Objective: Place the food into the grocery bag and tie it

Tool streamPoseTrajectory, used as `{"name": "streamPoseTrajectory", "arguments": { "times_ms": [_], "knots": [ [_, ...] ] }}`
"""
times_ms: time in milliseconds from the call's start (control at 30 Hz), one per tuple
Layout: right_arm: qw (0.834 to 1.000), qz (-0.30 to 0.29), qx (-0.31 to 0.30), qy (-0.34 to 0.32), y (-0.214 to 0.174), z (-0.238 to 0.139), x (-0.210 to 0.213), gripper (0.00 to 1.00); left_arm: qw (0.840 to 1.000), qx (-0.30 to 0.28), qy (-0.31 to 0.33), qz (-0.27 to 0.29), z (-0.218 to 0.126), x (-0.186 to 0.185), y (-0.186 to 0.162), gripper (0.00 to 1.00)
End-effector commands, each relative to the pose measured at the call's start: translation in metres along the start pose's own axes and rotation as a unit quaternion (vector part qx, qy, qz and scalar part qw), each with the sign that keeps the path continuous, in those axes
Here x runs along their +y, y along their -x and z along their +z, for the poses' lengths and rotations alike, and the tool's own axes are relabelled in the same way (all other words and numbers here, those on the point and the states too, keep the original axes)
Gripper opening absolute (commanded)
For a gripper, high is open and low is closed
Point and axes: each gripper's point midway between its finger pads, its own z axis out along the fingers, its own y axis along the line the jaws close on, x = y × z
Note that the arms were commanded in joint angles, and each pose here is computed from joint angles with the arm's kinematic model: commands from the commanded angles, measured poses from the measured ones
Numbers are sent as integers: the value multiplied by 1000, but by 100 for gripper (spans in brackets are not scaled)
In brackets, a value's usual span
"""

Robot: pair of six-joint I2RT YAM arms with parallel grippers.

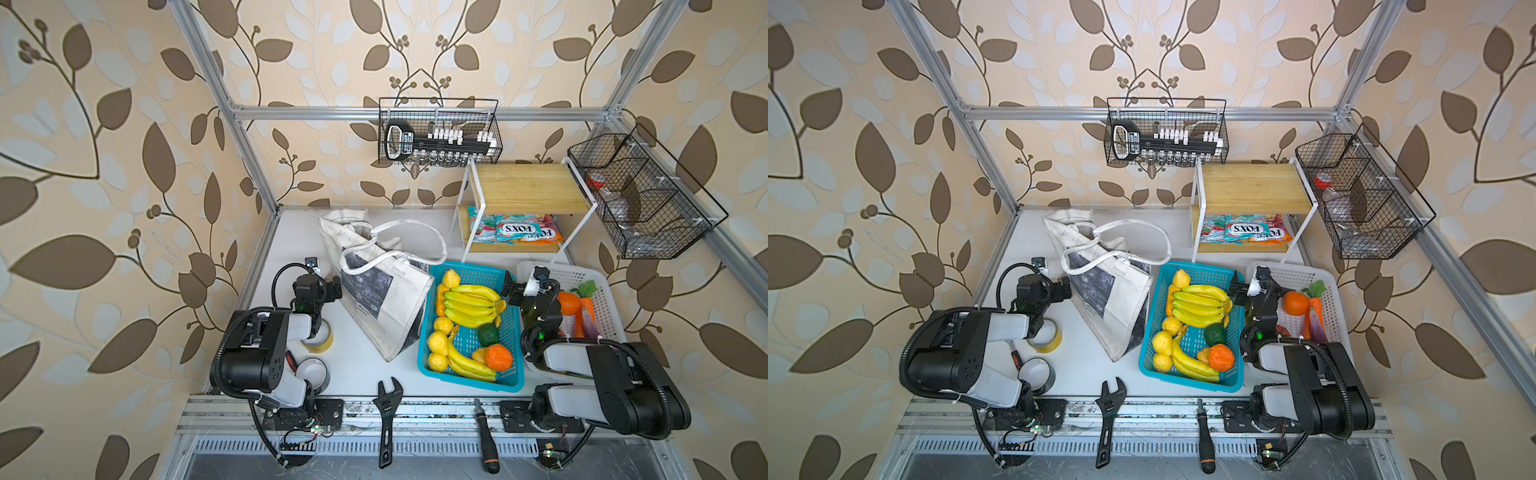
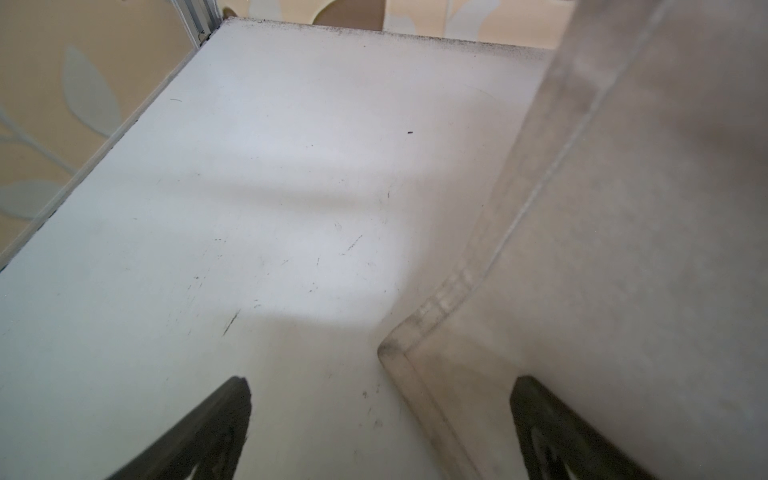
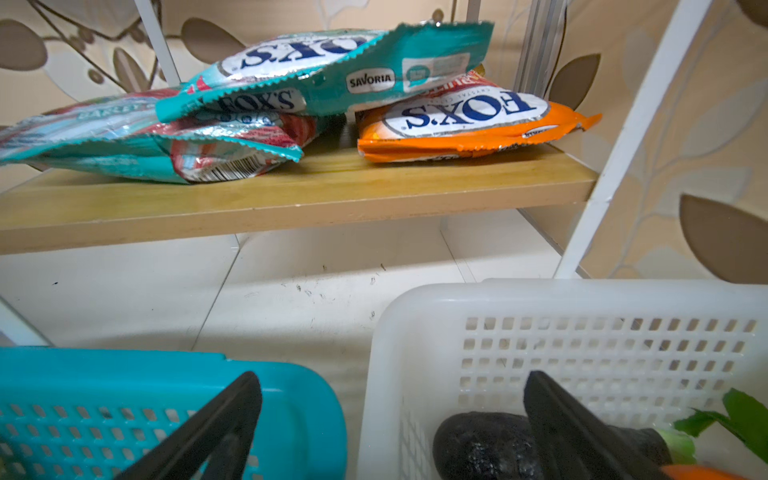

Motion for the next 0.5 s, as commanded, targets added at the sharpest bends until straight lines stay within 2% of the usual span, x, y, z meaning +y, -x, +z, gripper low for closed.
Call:
{"name": "streamPoseTrajectory", "arguments": {
  "times_ms": [0, 467],
  "knots": [
    [1000, -16, 22, -5, -12, 0, -1, 100, 1000, -23, -8, 5, -3, -5, 13, 99],
    [1000, -17, 26, 3, -13, 2, 1, 100, 1000, -23, -8, 5, -3, -5, 14, 99]
  ]
}}
